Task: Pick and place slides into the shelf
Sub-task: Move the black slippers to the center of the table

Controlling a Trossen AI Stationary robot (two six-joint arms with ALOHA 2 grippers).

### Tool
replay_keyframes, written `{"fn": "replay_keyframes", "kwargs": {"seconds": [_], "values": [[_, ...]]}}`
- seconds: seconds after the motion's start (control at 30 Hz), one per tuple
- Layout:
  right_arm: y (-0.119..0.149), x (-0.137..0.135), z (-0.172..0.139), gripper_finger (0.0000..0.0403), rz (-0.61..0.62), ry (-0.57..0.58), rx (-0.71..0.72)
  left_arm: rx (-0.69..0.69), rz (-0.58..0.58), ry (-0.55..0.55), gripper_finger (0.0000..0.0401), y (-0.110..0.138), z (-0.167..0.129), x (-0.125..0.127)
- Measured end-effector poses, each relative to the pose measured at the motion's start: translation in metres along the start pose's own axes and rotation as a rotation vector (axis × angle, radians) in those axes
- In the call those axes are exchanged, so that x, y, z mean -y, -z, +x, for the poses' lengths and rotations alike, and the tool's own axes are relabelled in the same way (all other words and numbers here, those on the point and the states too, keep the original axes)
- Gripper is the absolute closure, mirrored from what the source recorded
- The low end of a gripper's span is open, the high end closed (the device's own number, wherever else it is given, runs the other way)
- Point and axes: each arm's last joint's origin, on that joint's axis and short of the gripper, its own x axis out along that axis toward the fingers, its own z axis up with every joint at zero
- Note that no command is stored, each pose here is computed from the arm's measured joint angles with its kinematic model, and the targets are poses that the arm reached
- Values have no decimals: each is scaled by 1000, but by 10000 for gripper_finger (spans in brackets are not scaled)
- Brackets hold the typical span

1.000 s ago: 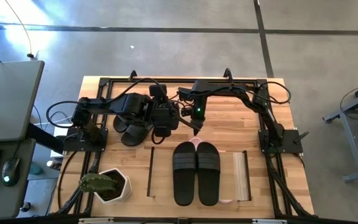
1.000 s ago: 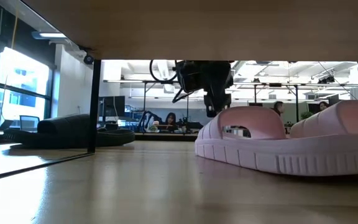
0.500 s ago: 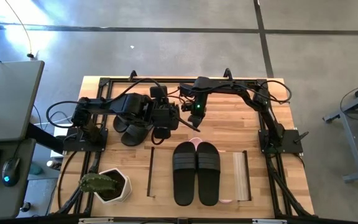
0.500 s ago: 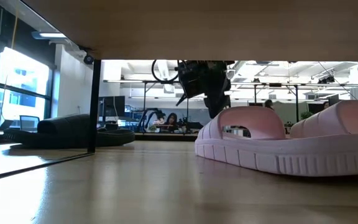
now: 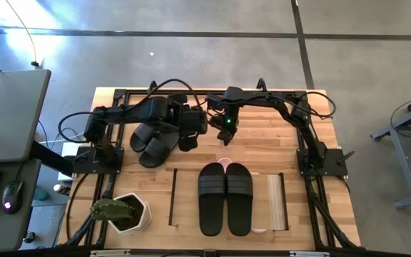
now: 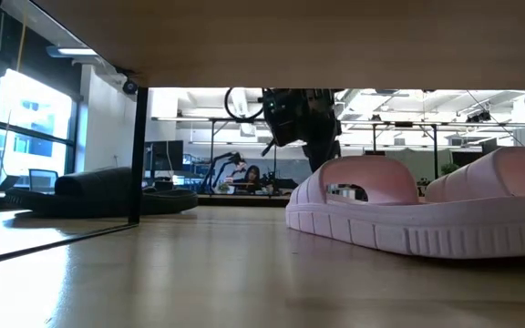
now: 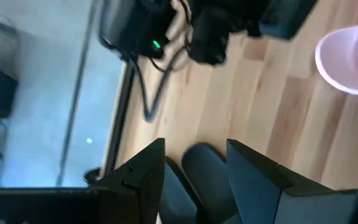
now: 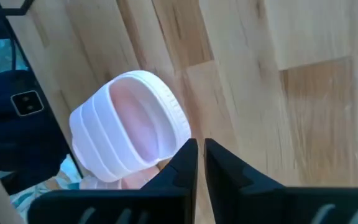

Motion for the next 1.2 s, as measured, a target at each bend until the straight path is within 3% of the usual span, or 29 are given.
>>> {"fn": "replay_keyframes", "kwargs": {"seconds": [0.1,0.43,0.77,1.03,1.2], "values": [[4,-2,-10,382,-16,2,21,-50,-7,44,247,4,10,-2],[27,-27,-58,382,-109,9,132,-215,-43,-3,247,28,46,-1],[49,-49,-90,382,-176,29,218,-391,-180,-73,247,102,66,-10],[64,-66,-105,382,-234,-22,267,-363,-179,-63,247,153,71,5],[75,-77,-114,382,-281,-60,292,-206,-186,-110,247,184,68,19]]}}
